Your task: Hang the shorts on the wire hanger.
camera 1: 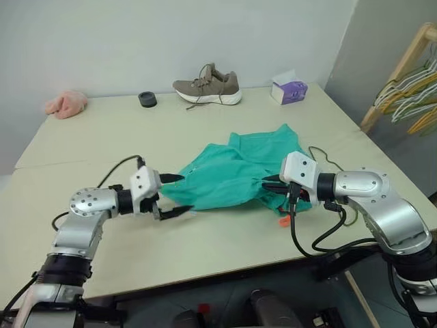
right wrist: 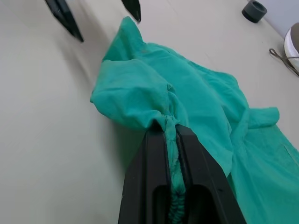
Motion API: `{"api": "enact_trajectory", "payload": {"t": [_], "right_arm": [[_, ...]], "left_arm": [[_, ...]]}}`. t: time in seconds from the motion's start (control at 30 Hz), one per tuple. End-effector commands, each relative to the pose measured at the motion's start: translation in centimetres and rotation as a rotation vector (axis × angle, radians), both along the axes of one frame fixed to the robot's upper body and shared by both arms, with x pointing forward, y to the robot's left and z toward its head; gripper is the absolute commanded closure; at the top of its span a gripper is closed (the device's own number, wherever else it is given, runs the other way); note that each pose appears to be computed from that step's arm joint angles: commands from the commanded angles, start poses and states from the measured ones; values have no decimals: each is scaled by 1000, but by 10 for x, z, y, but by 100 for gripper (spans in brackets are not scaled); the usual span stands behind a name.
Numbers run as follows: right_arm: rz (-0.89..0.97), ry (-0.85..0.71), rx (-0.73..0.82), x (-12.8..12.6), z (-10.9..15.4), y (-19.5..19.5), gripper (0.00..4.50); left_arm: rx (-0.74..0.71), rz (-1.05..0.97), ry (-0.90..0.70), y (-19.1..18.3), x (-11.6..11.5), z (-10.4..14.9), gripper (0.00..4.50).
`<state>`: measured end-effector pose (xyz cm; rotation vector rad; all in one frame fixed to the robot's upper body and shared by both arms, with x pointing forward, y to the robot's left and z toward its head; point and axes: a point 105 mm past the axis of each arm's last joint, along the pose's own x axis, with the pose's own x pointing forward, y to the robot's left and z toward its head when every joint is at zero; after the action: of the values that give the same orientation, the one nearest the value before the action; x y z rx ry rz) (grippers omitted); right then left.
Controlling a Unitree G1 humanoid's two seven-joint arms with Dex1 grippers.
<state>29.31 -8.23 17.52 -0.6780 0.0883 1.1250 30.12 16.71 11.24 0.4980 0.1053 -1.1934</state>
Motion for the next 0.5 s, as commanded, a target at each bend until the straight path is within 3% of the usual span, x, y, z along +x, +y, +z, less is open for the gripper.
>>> {"api": "enact_trajectory", "payload": {"t": [0.03, 0.3, 0.5], "right_arm": [[56, -42, 21, -5, 17, 7, 447], [125, -3, 72, -22, 32, 16, 447], [145, 24, 101, -31, 39, 19, 447]], "left_arm": [[35, -25, -59, -12, 6, 2, 0], [151, 106, -212, 3, 44, -13, 0], [240, 175, -228, 24, 55, -28, 0]]}}
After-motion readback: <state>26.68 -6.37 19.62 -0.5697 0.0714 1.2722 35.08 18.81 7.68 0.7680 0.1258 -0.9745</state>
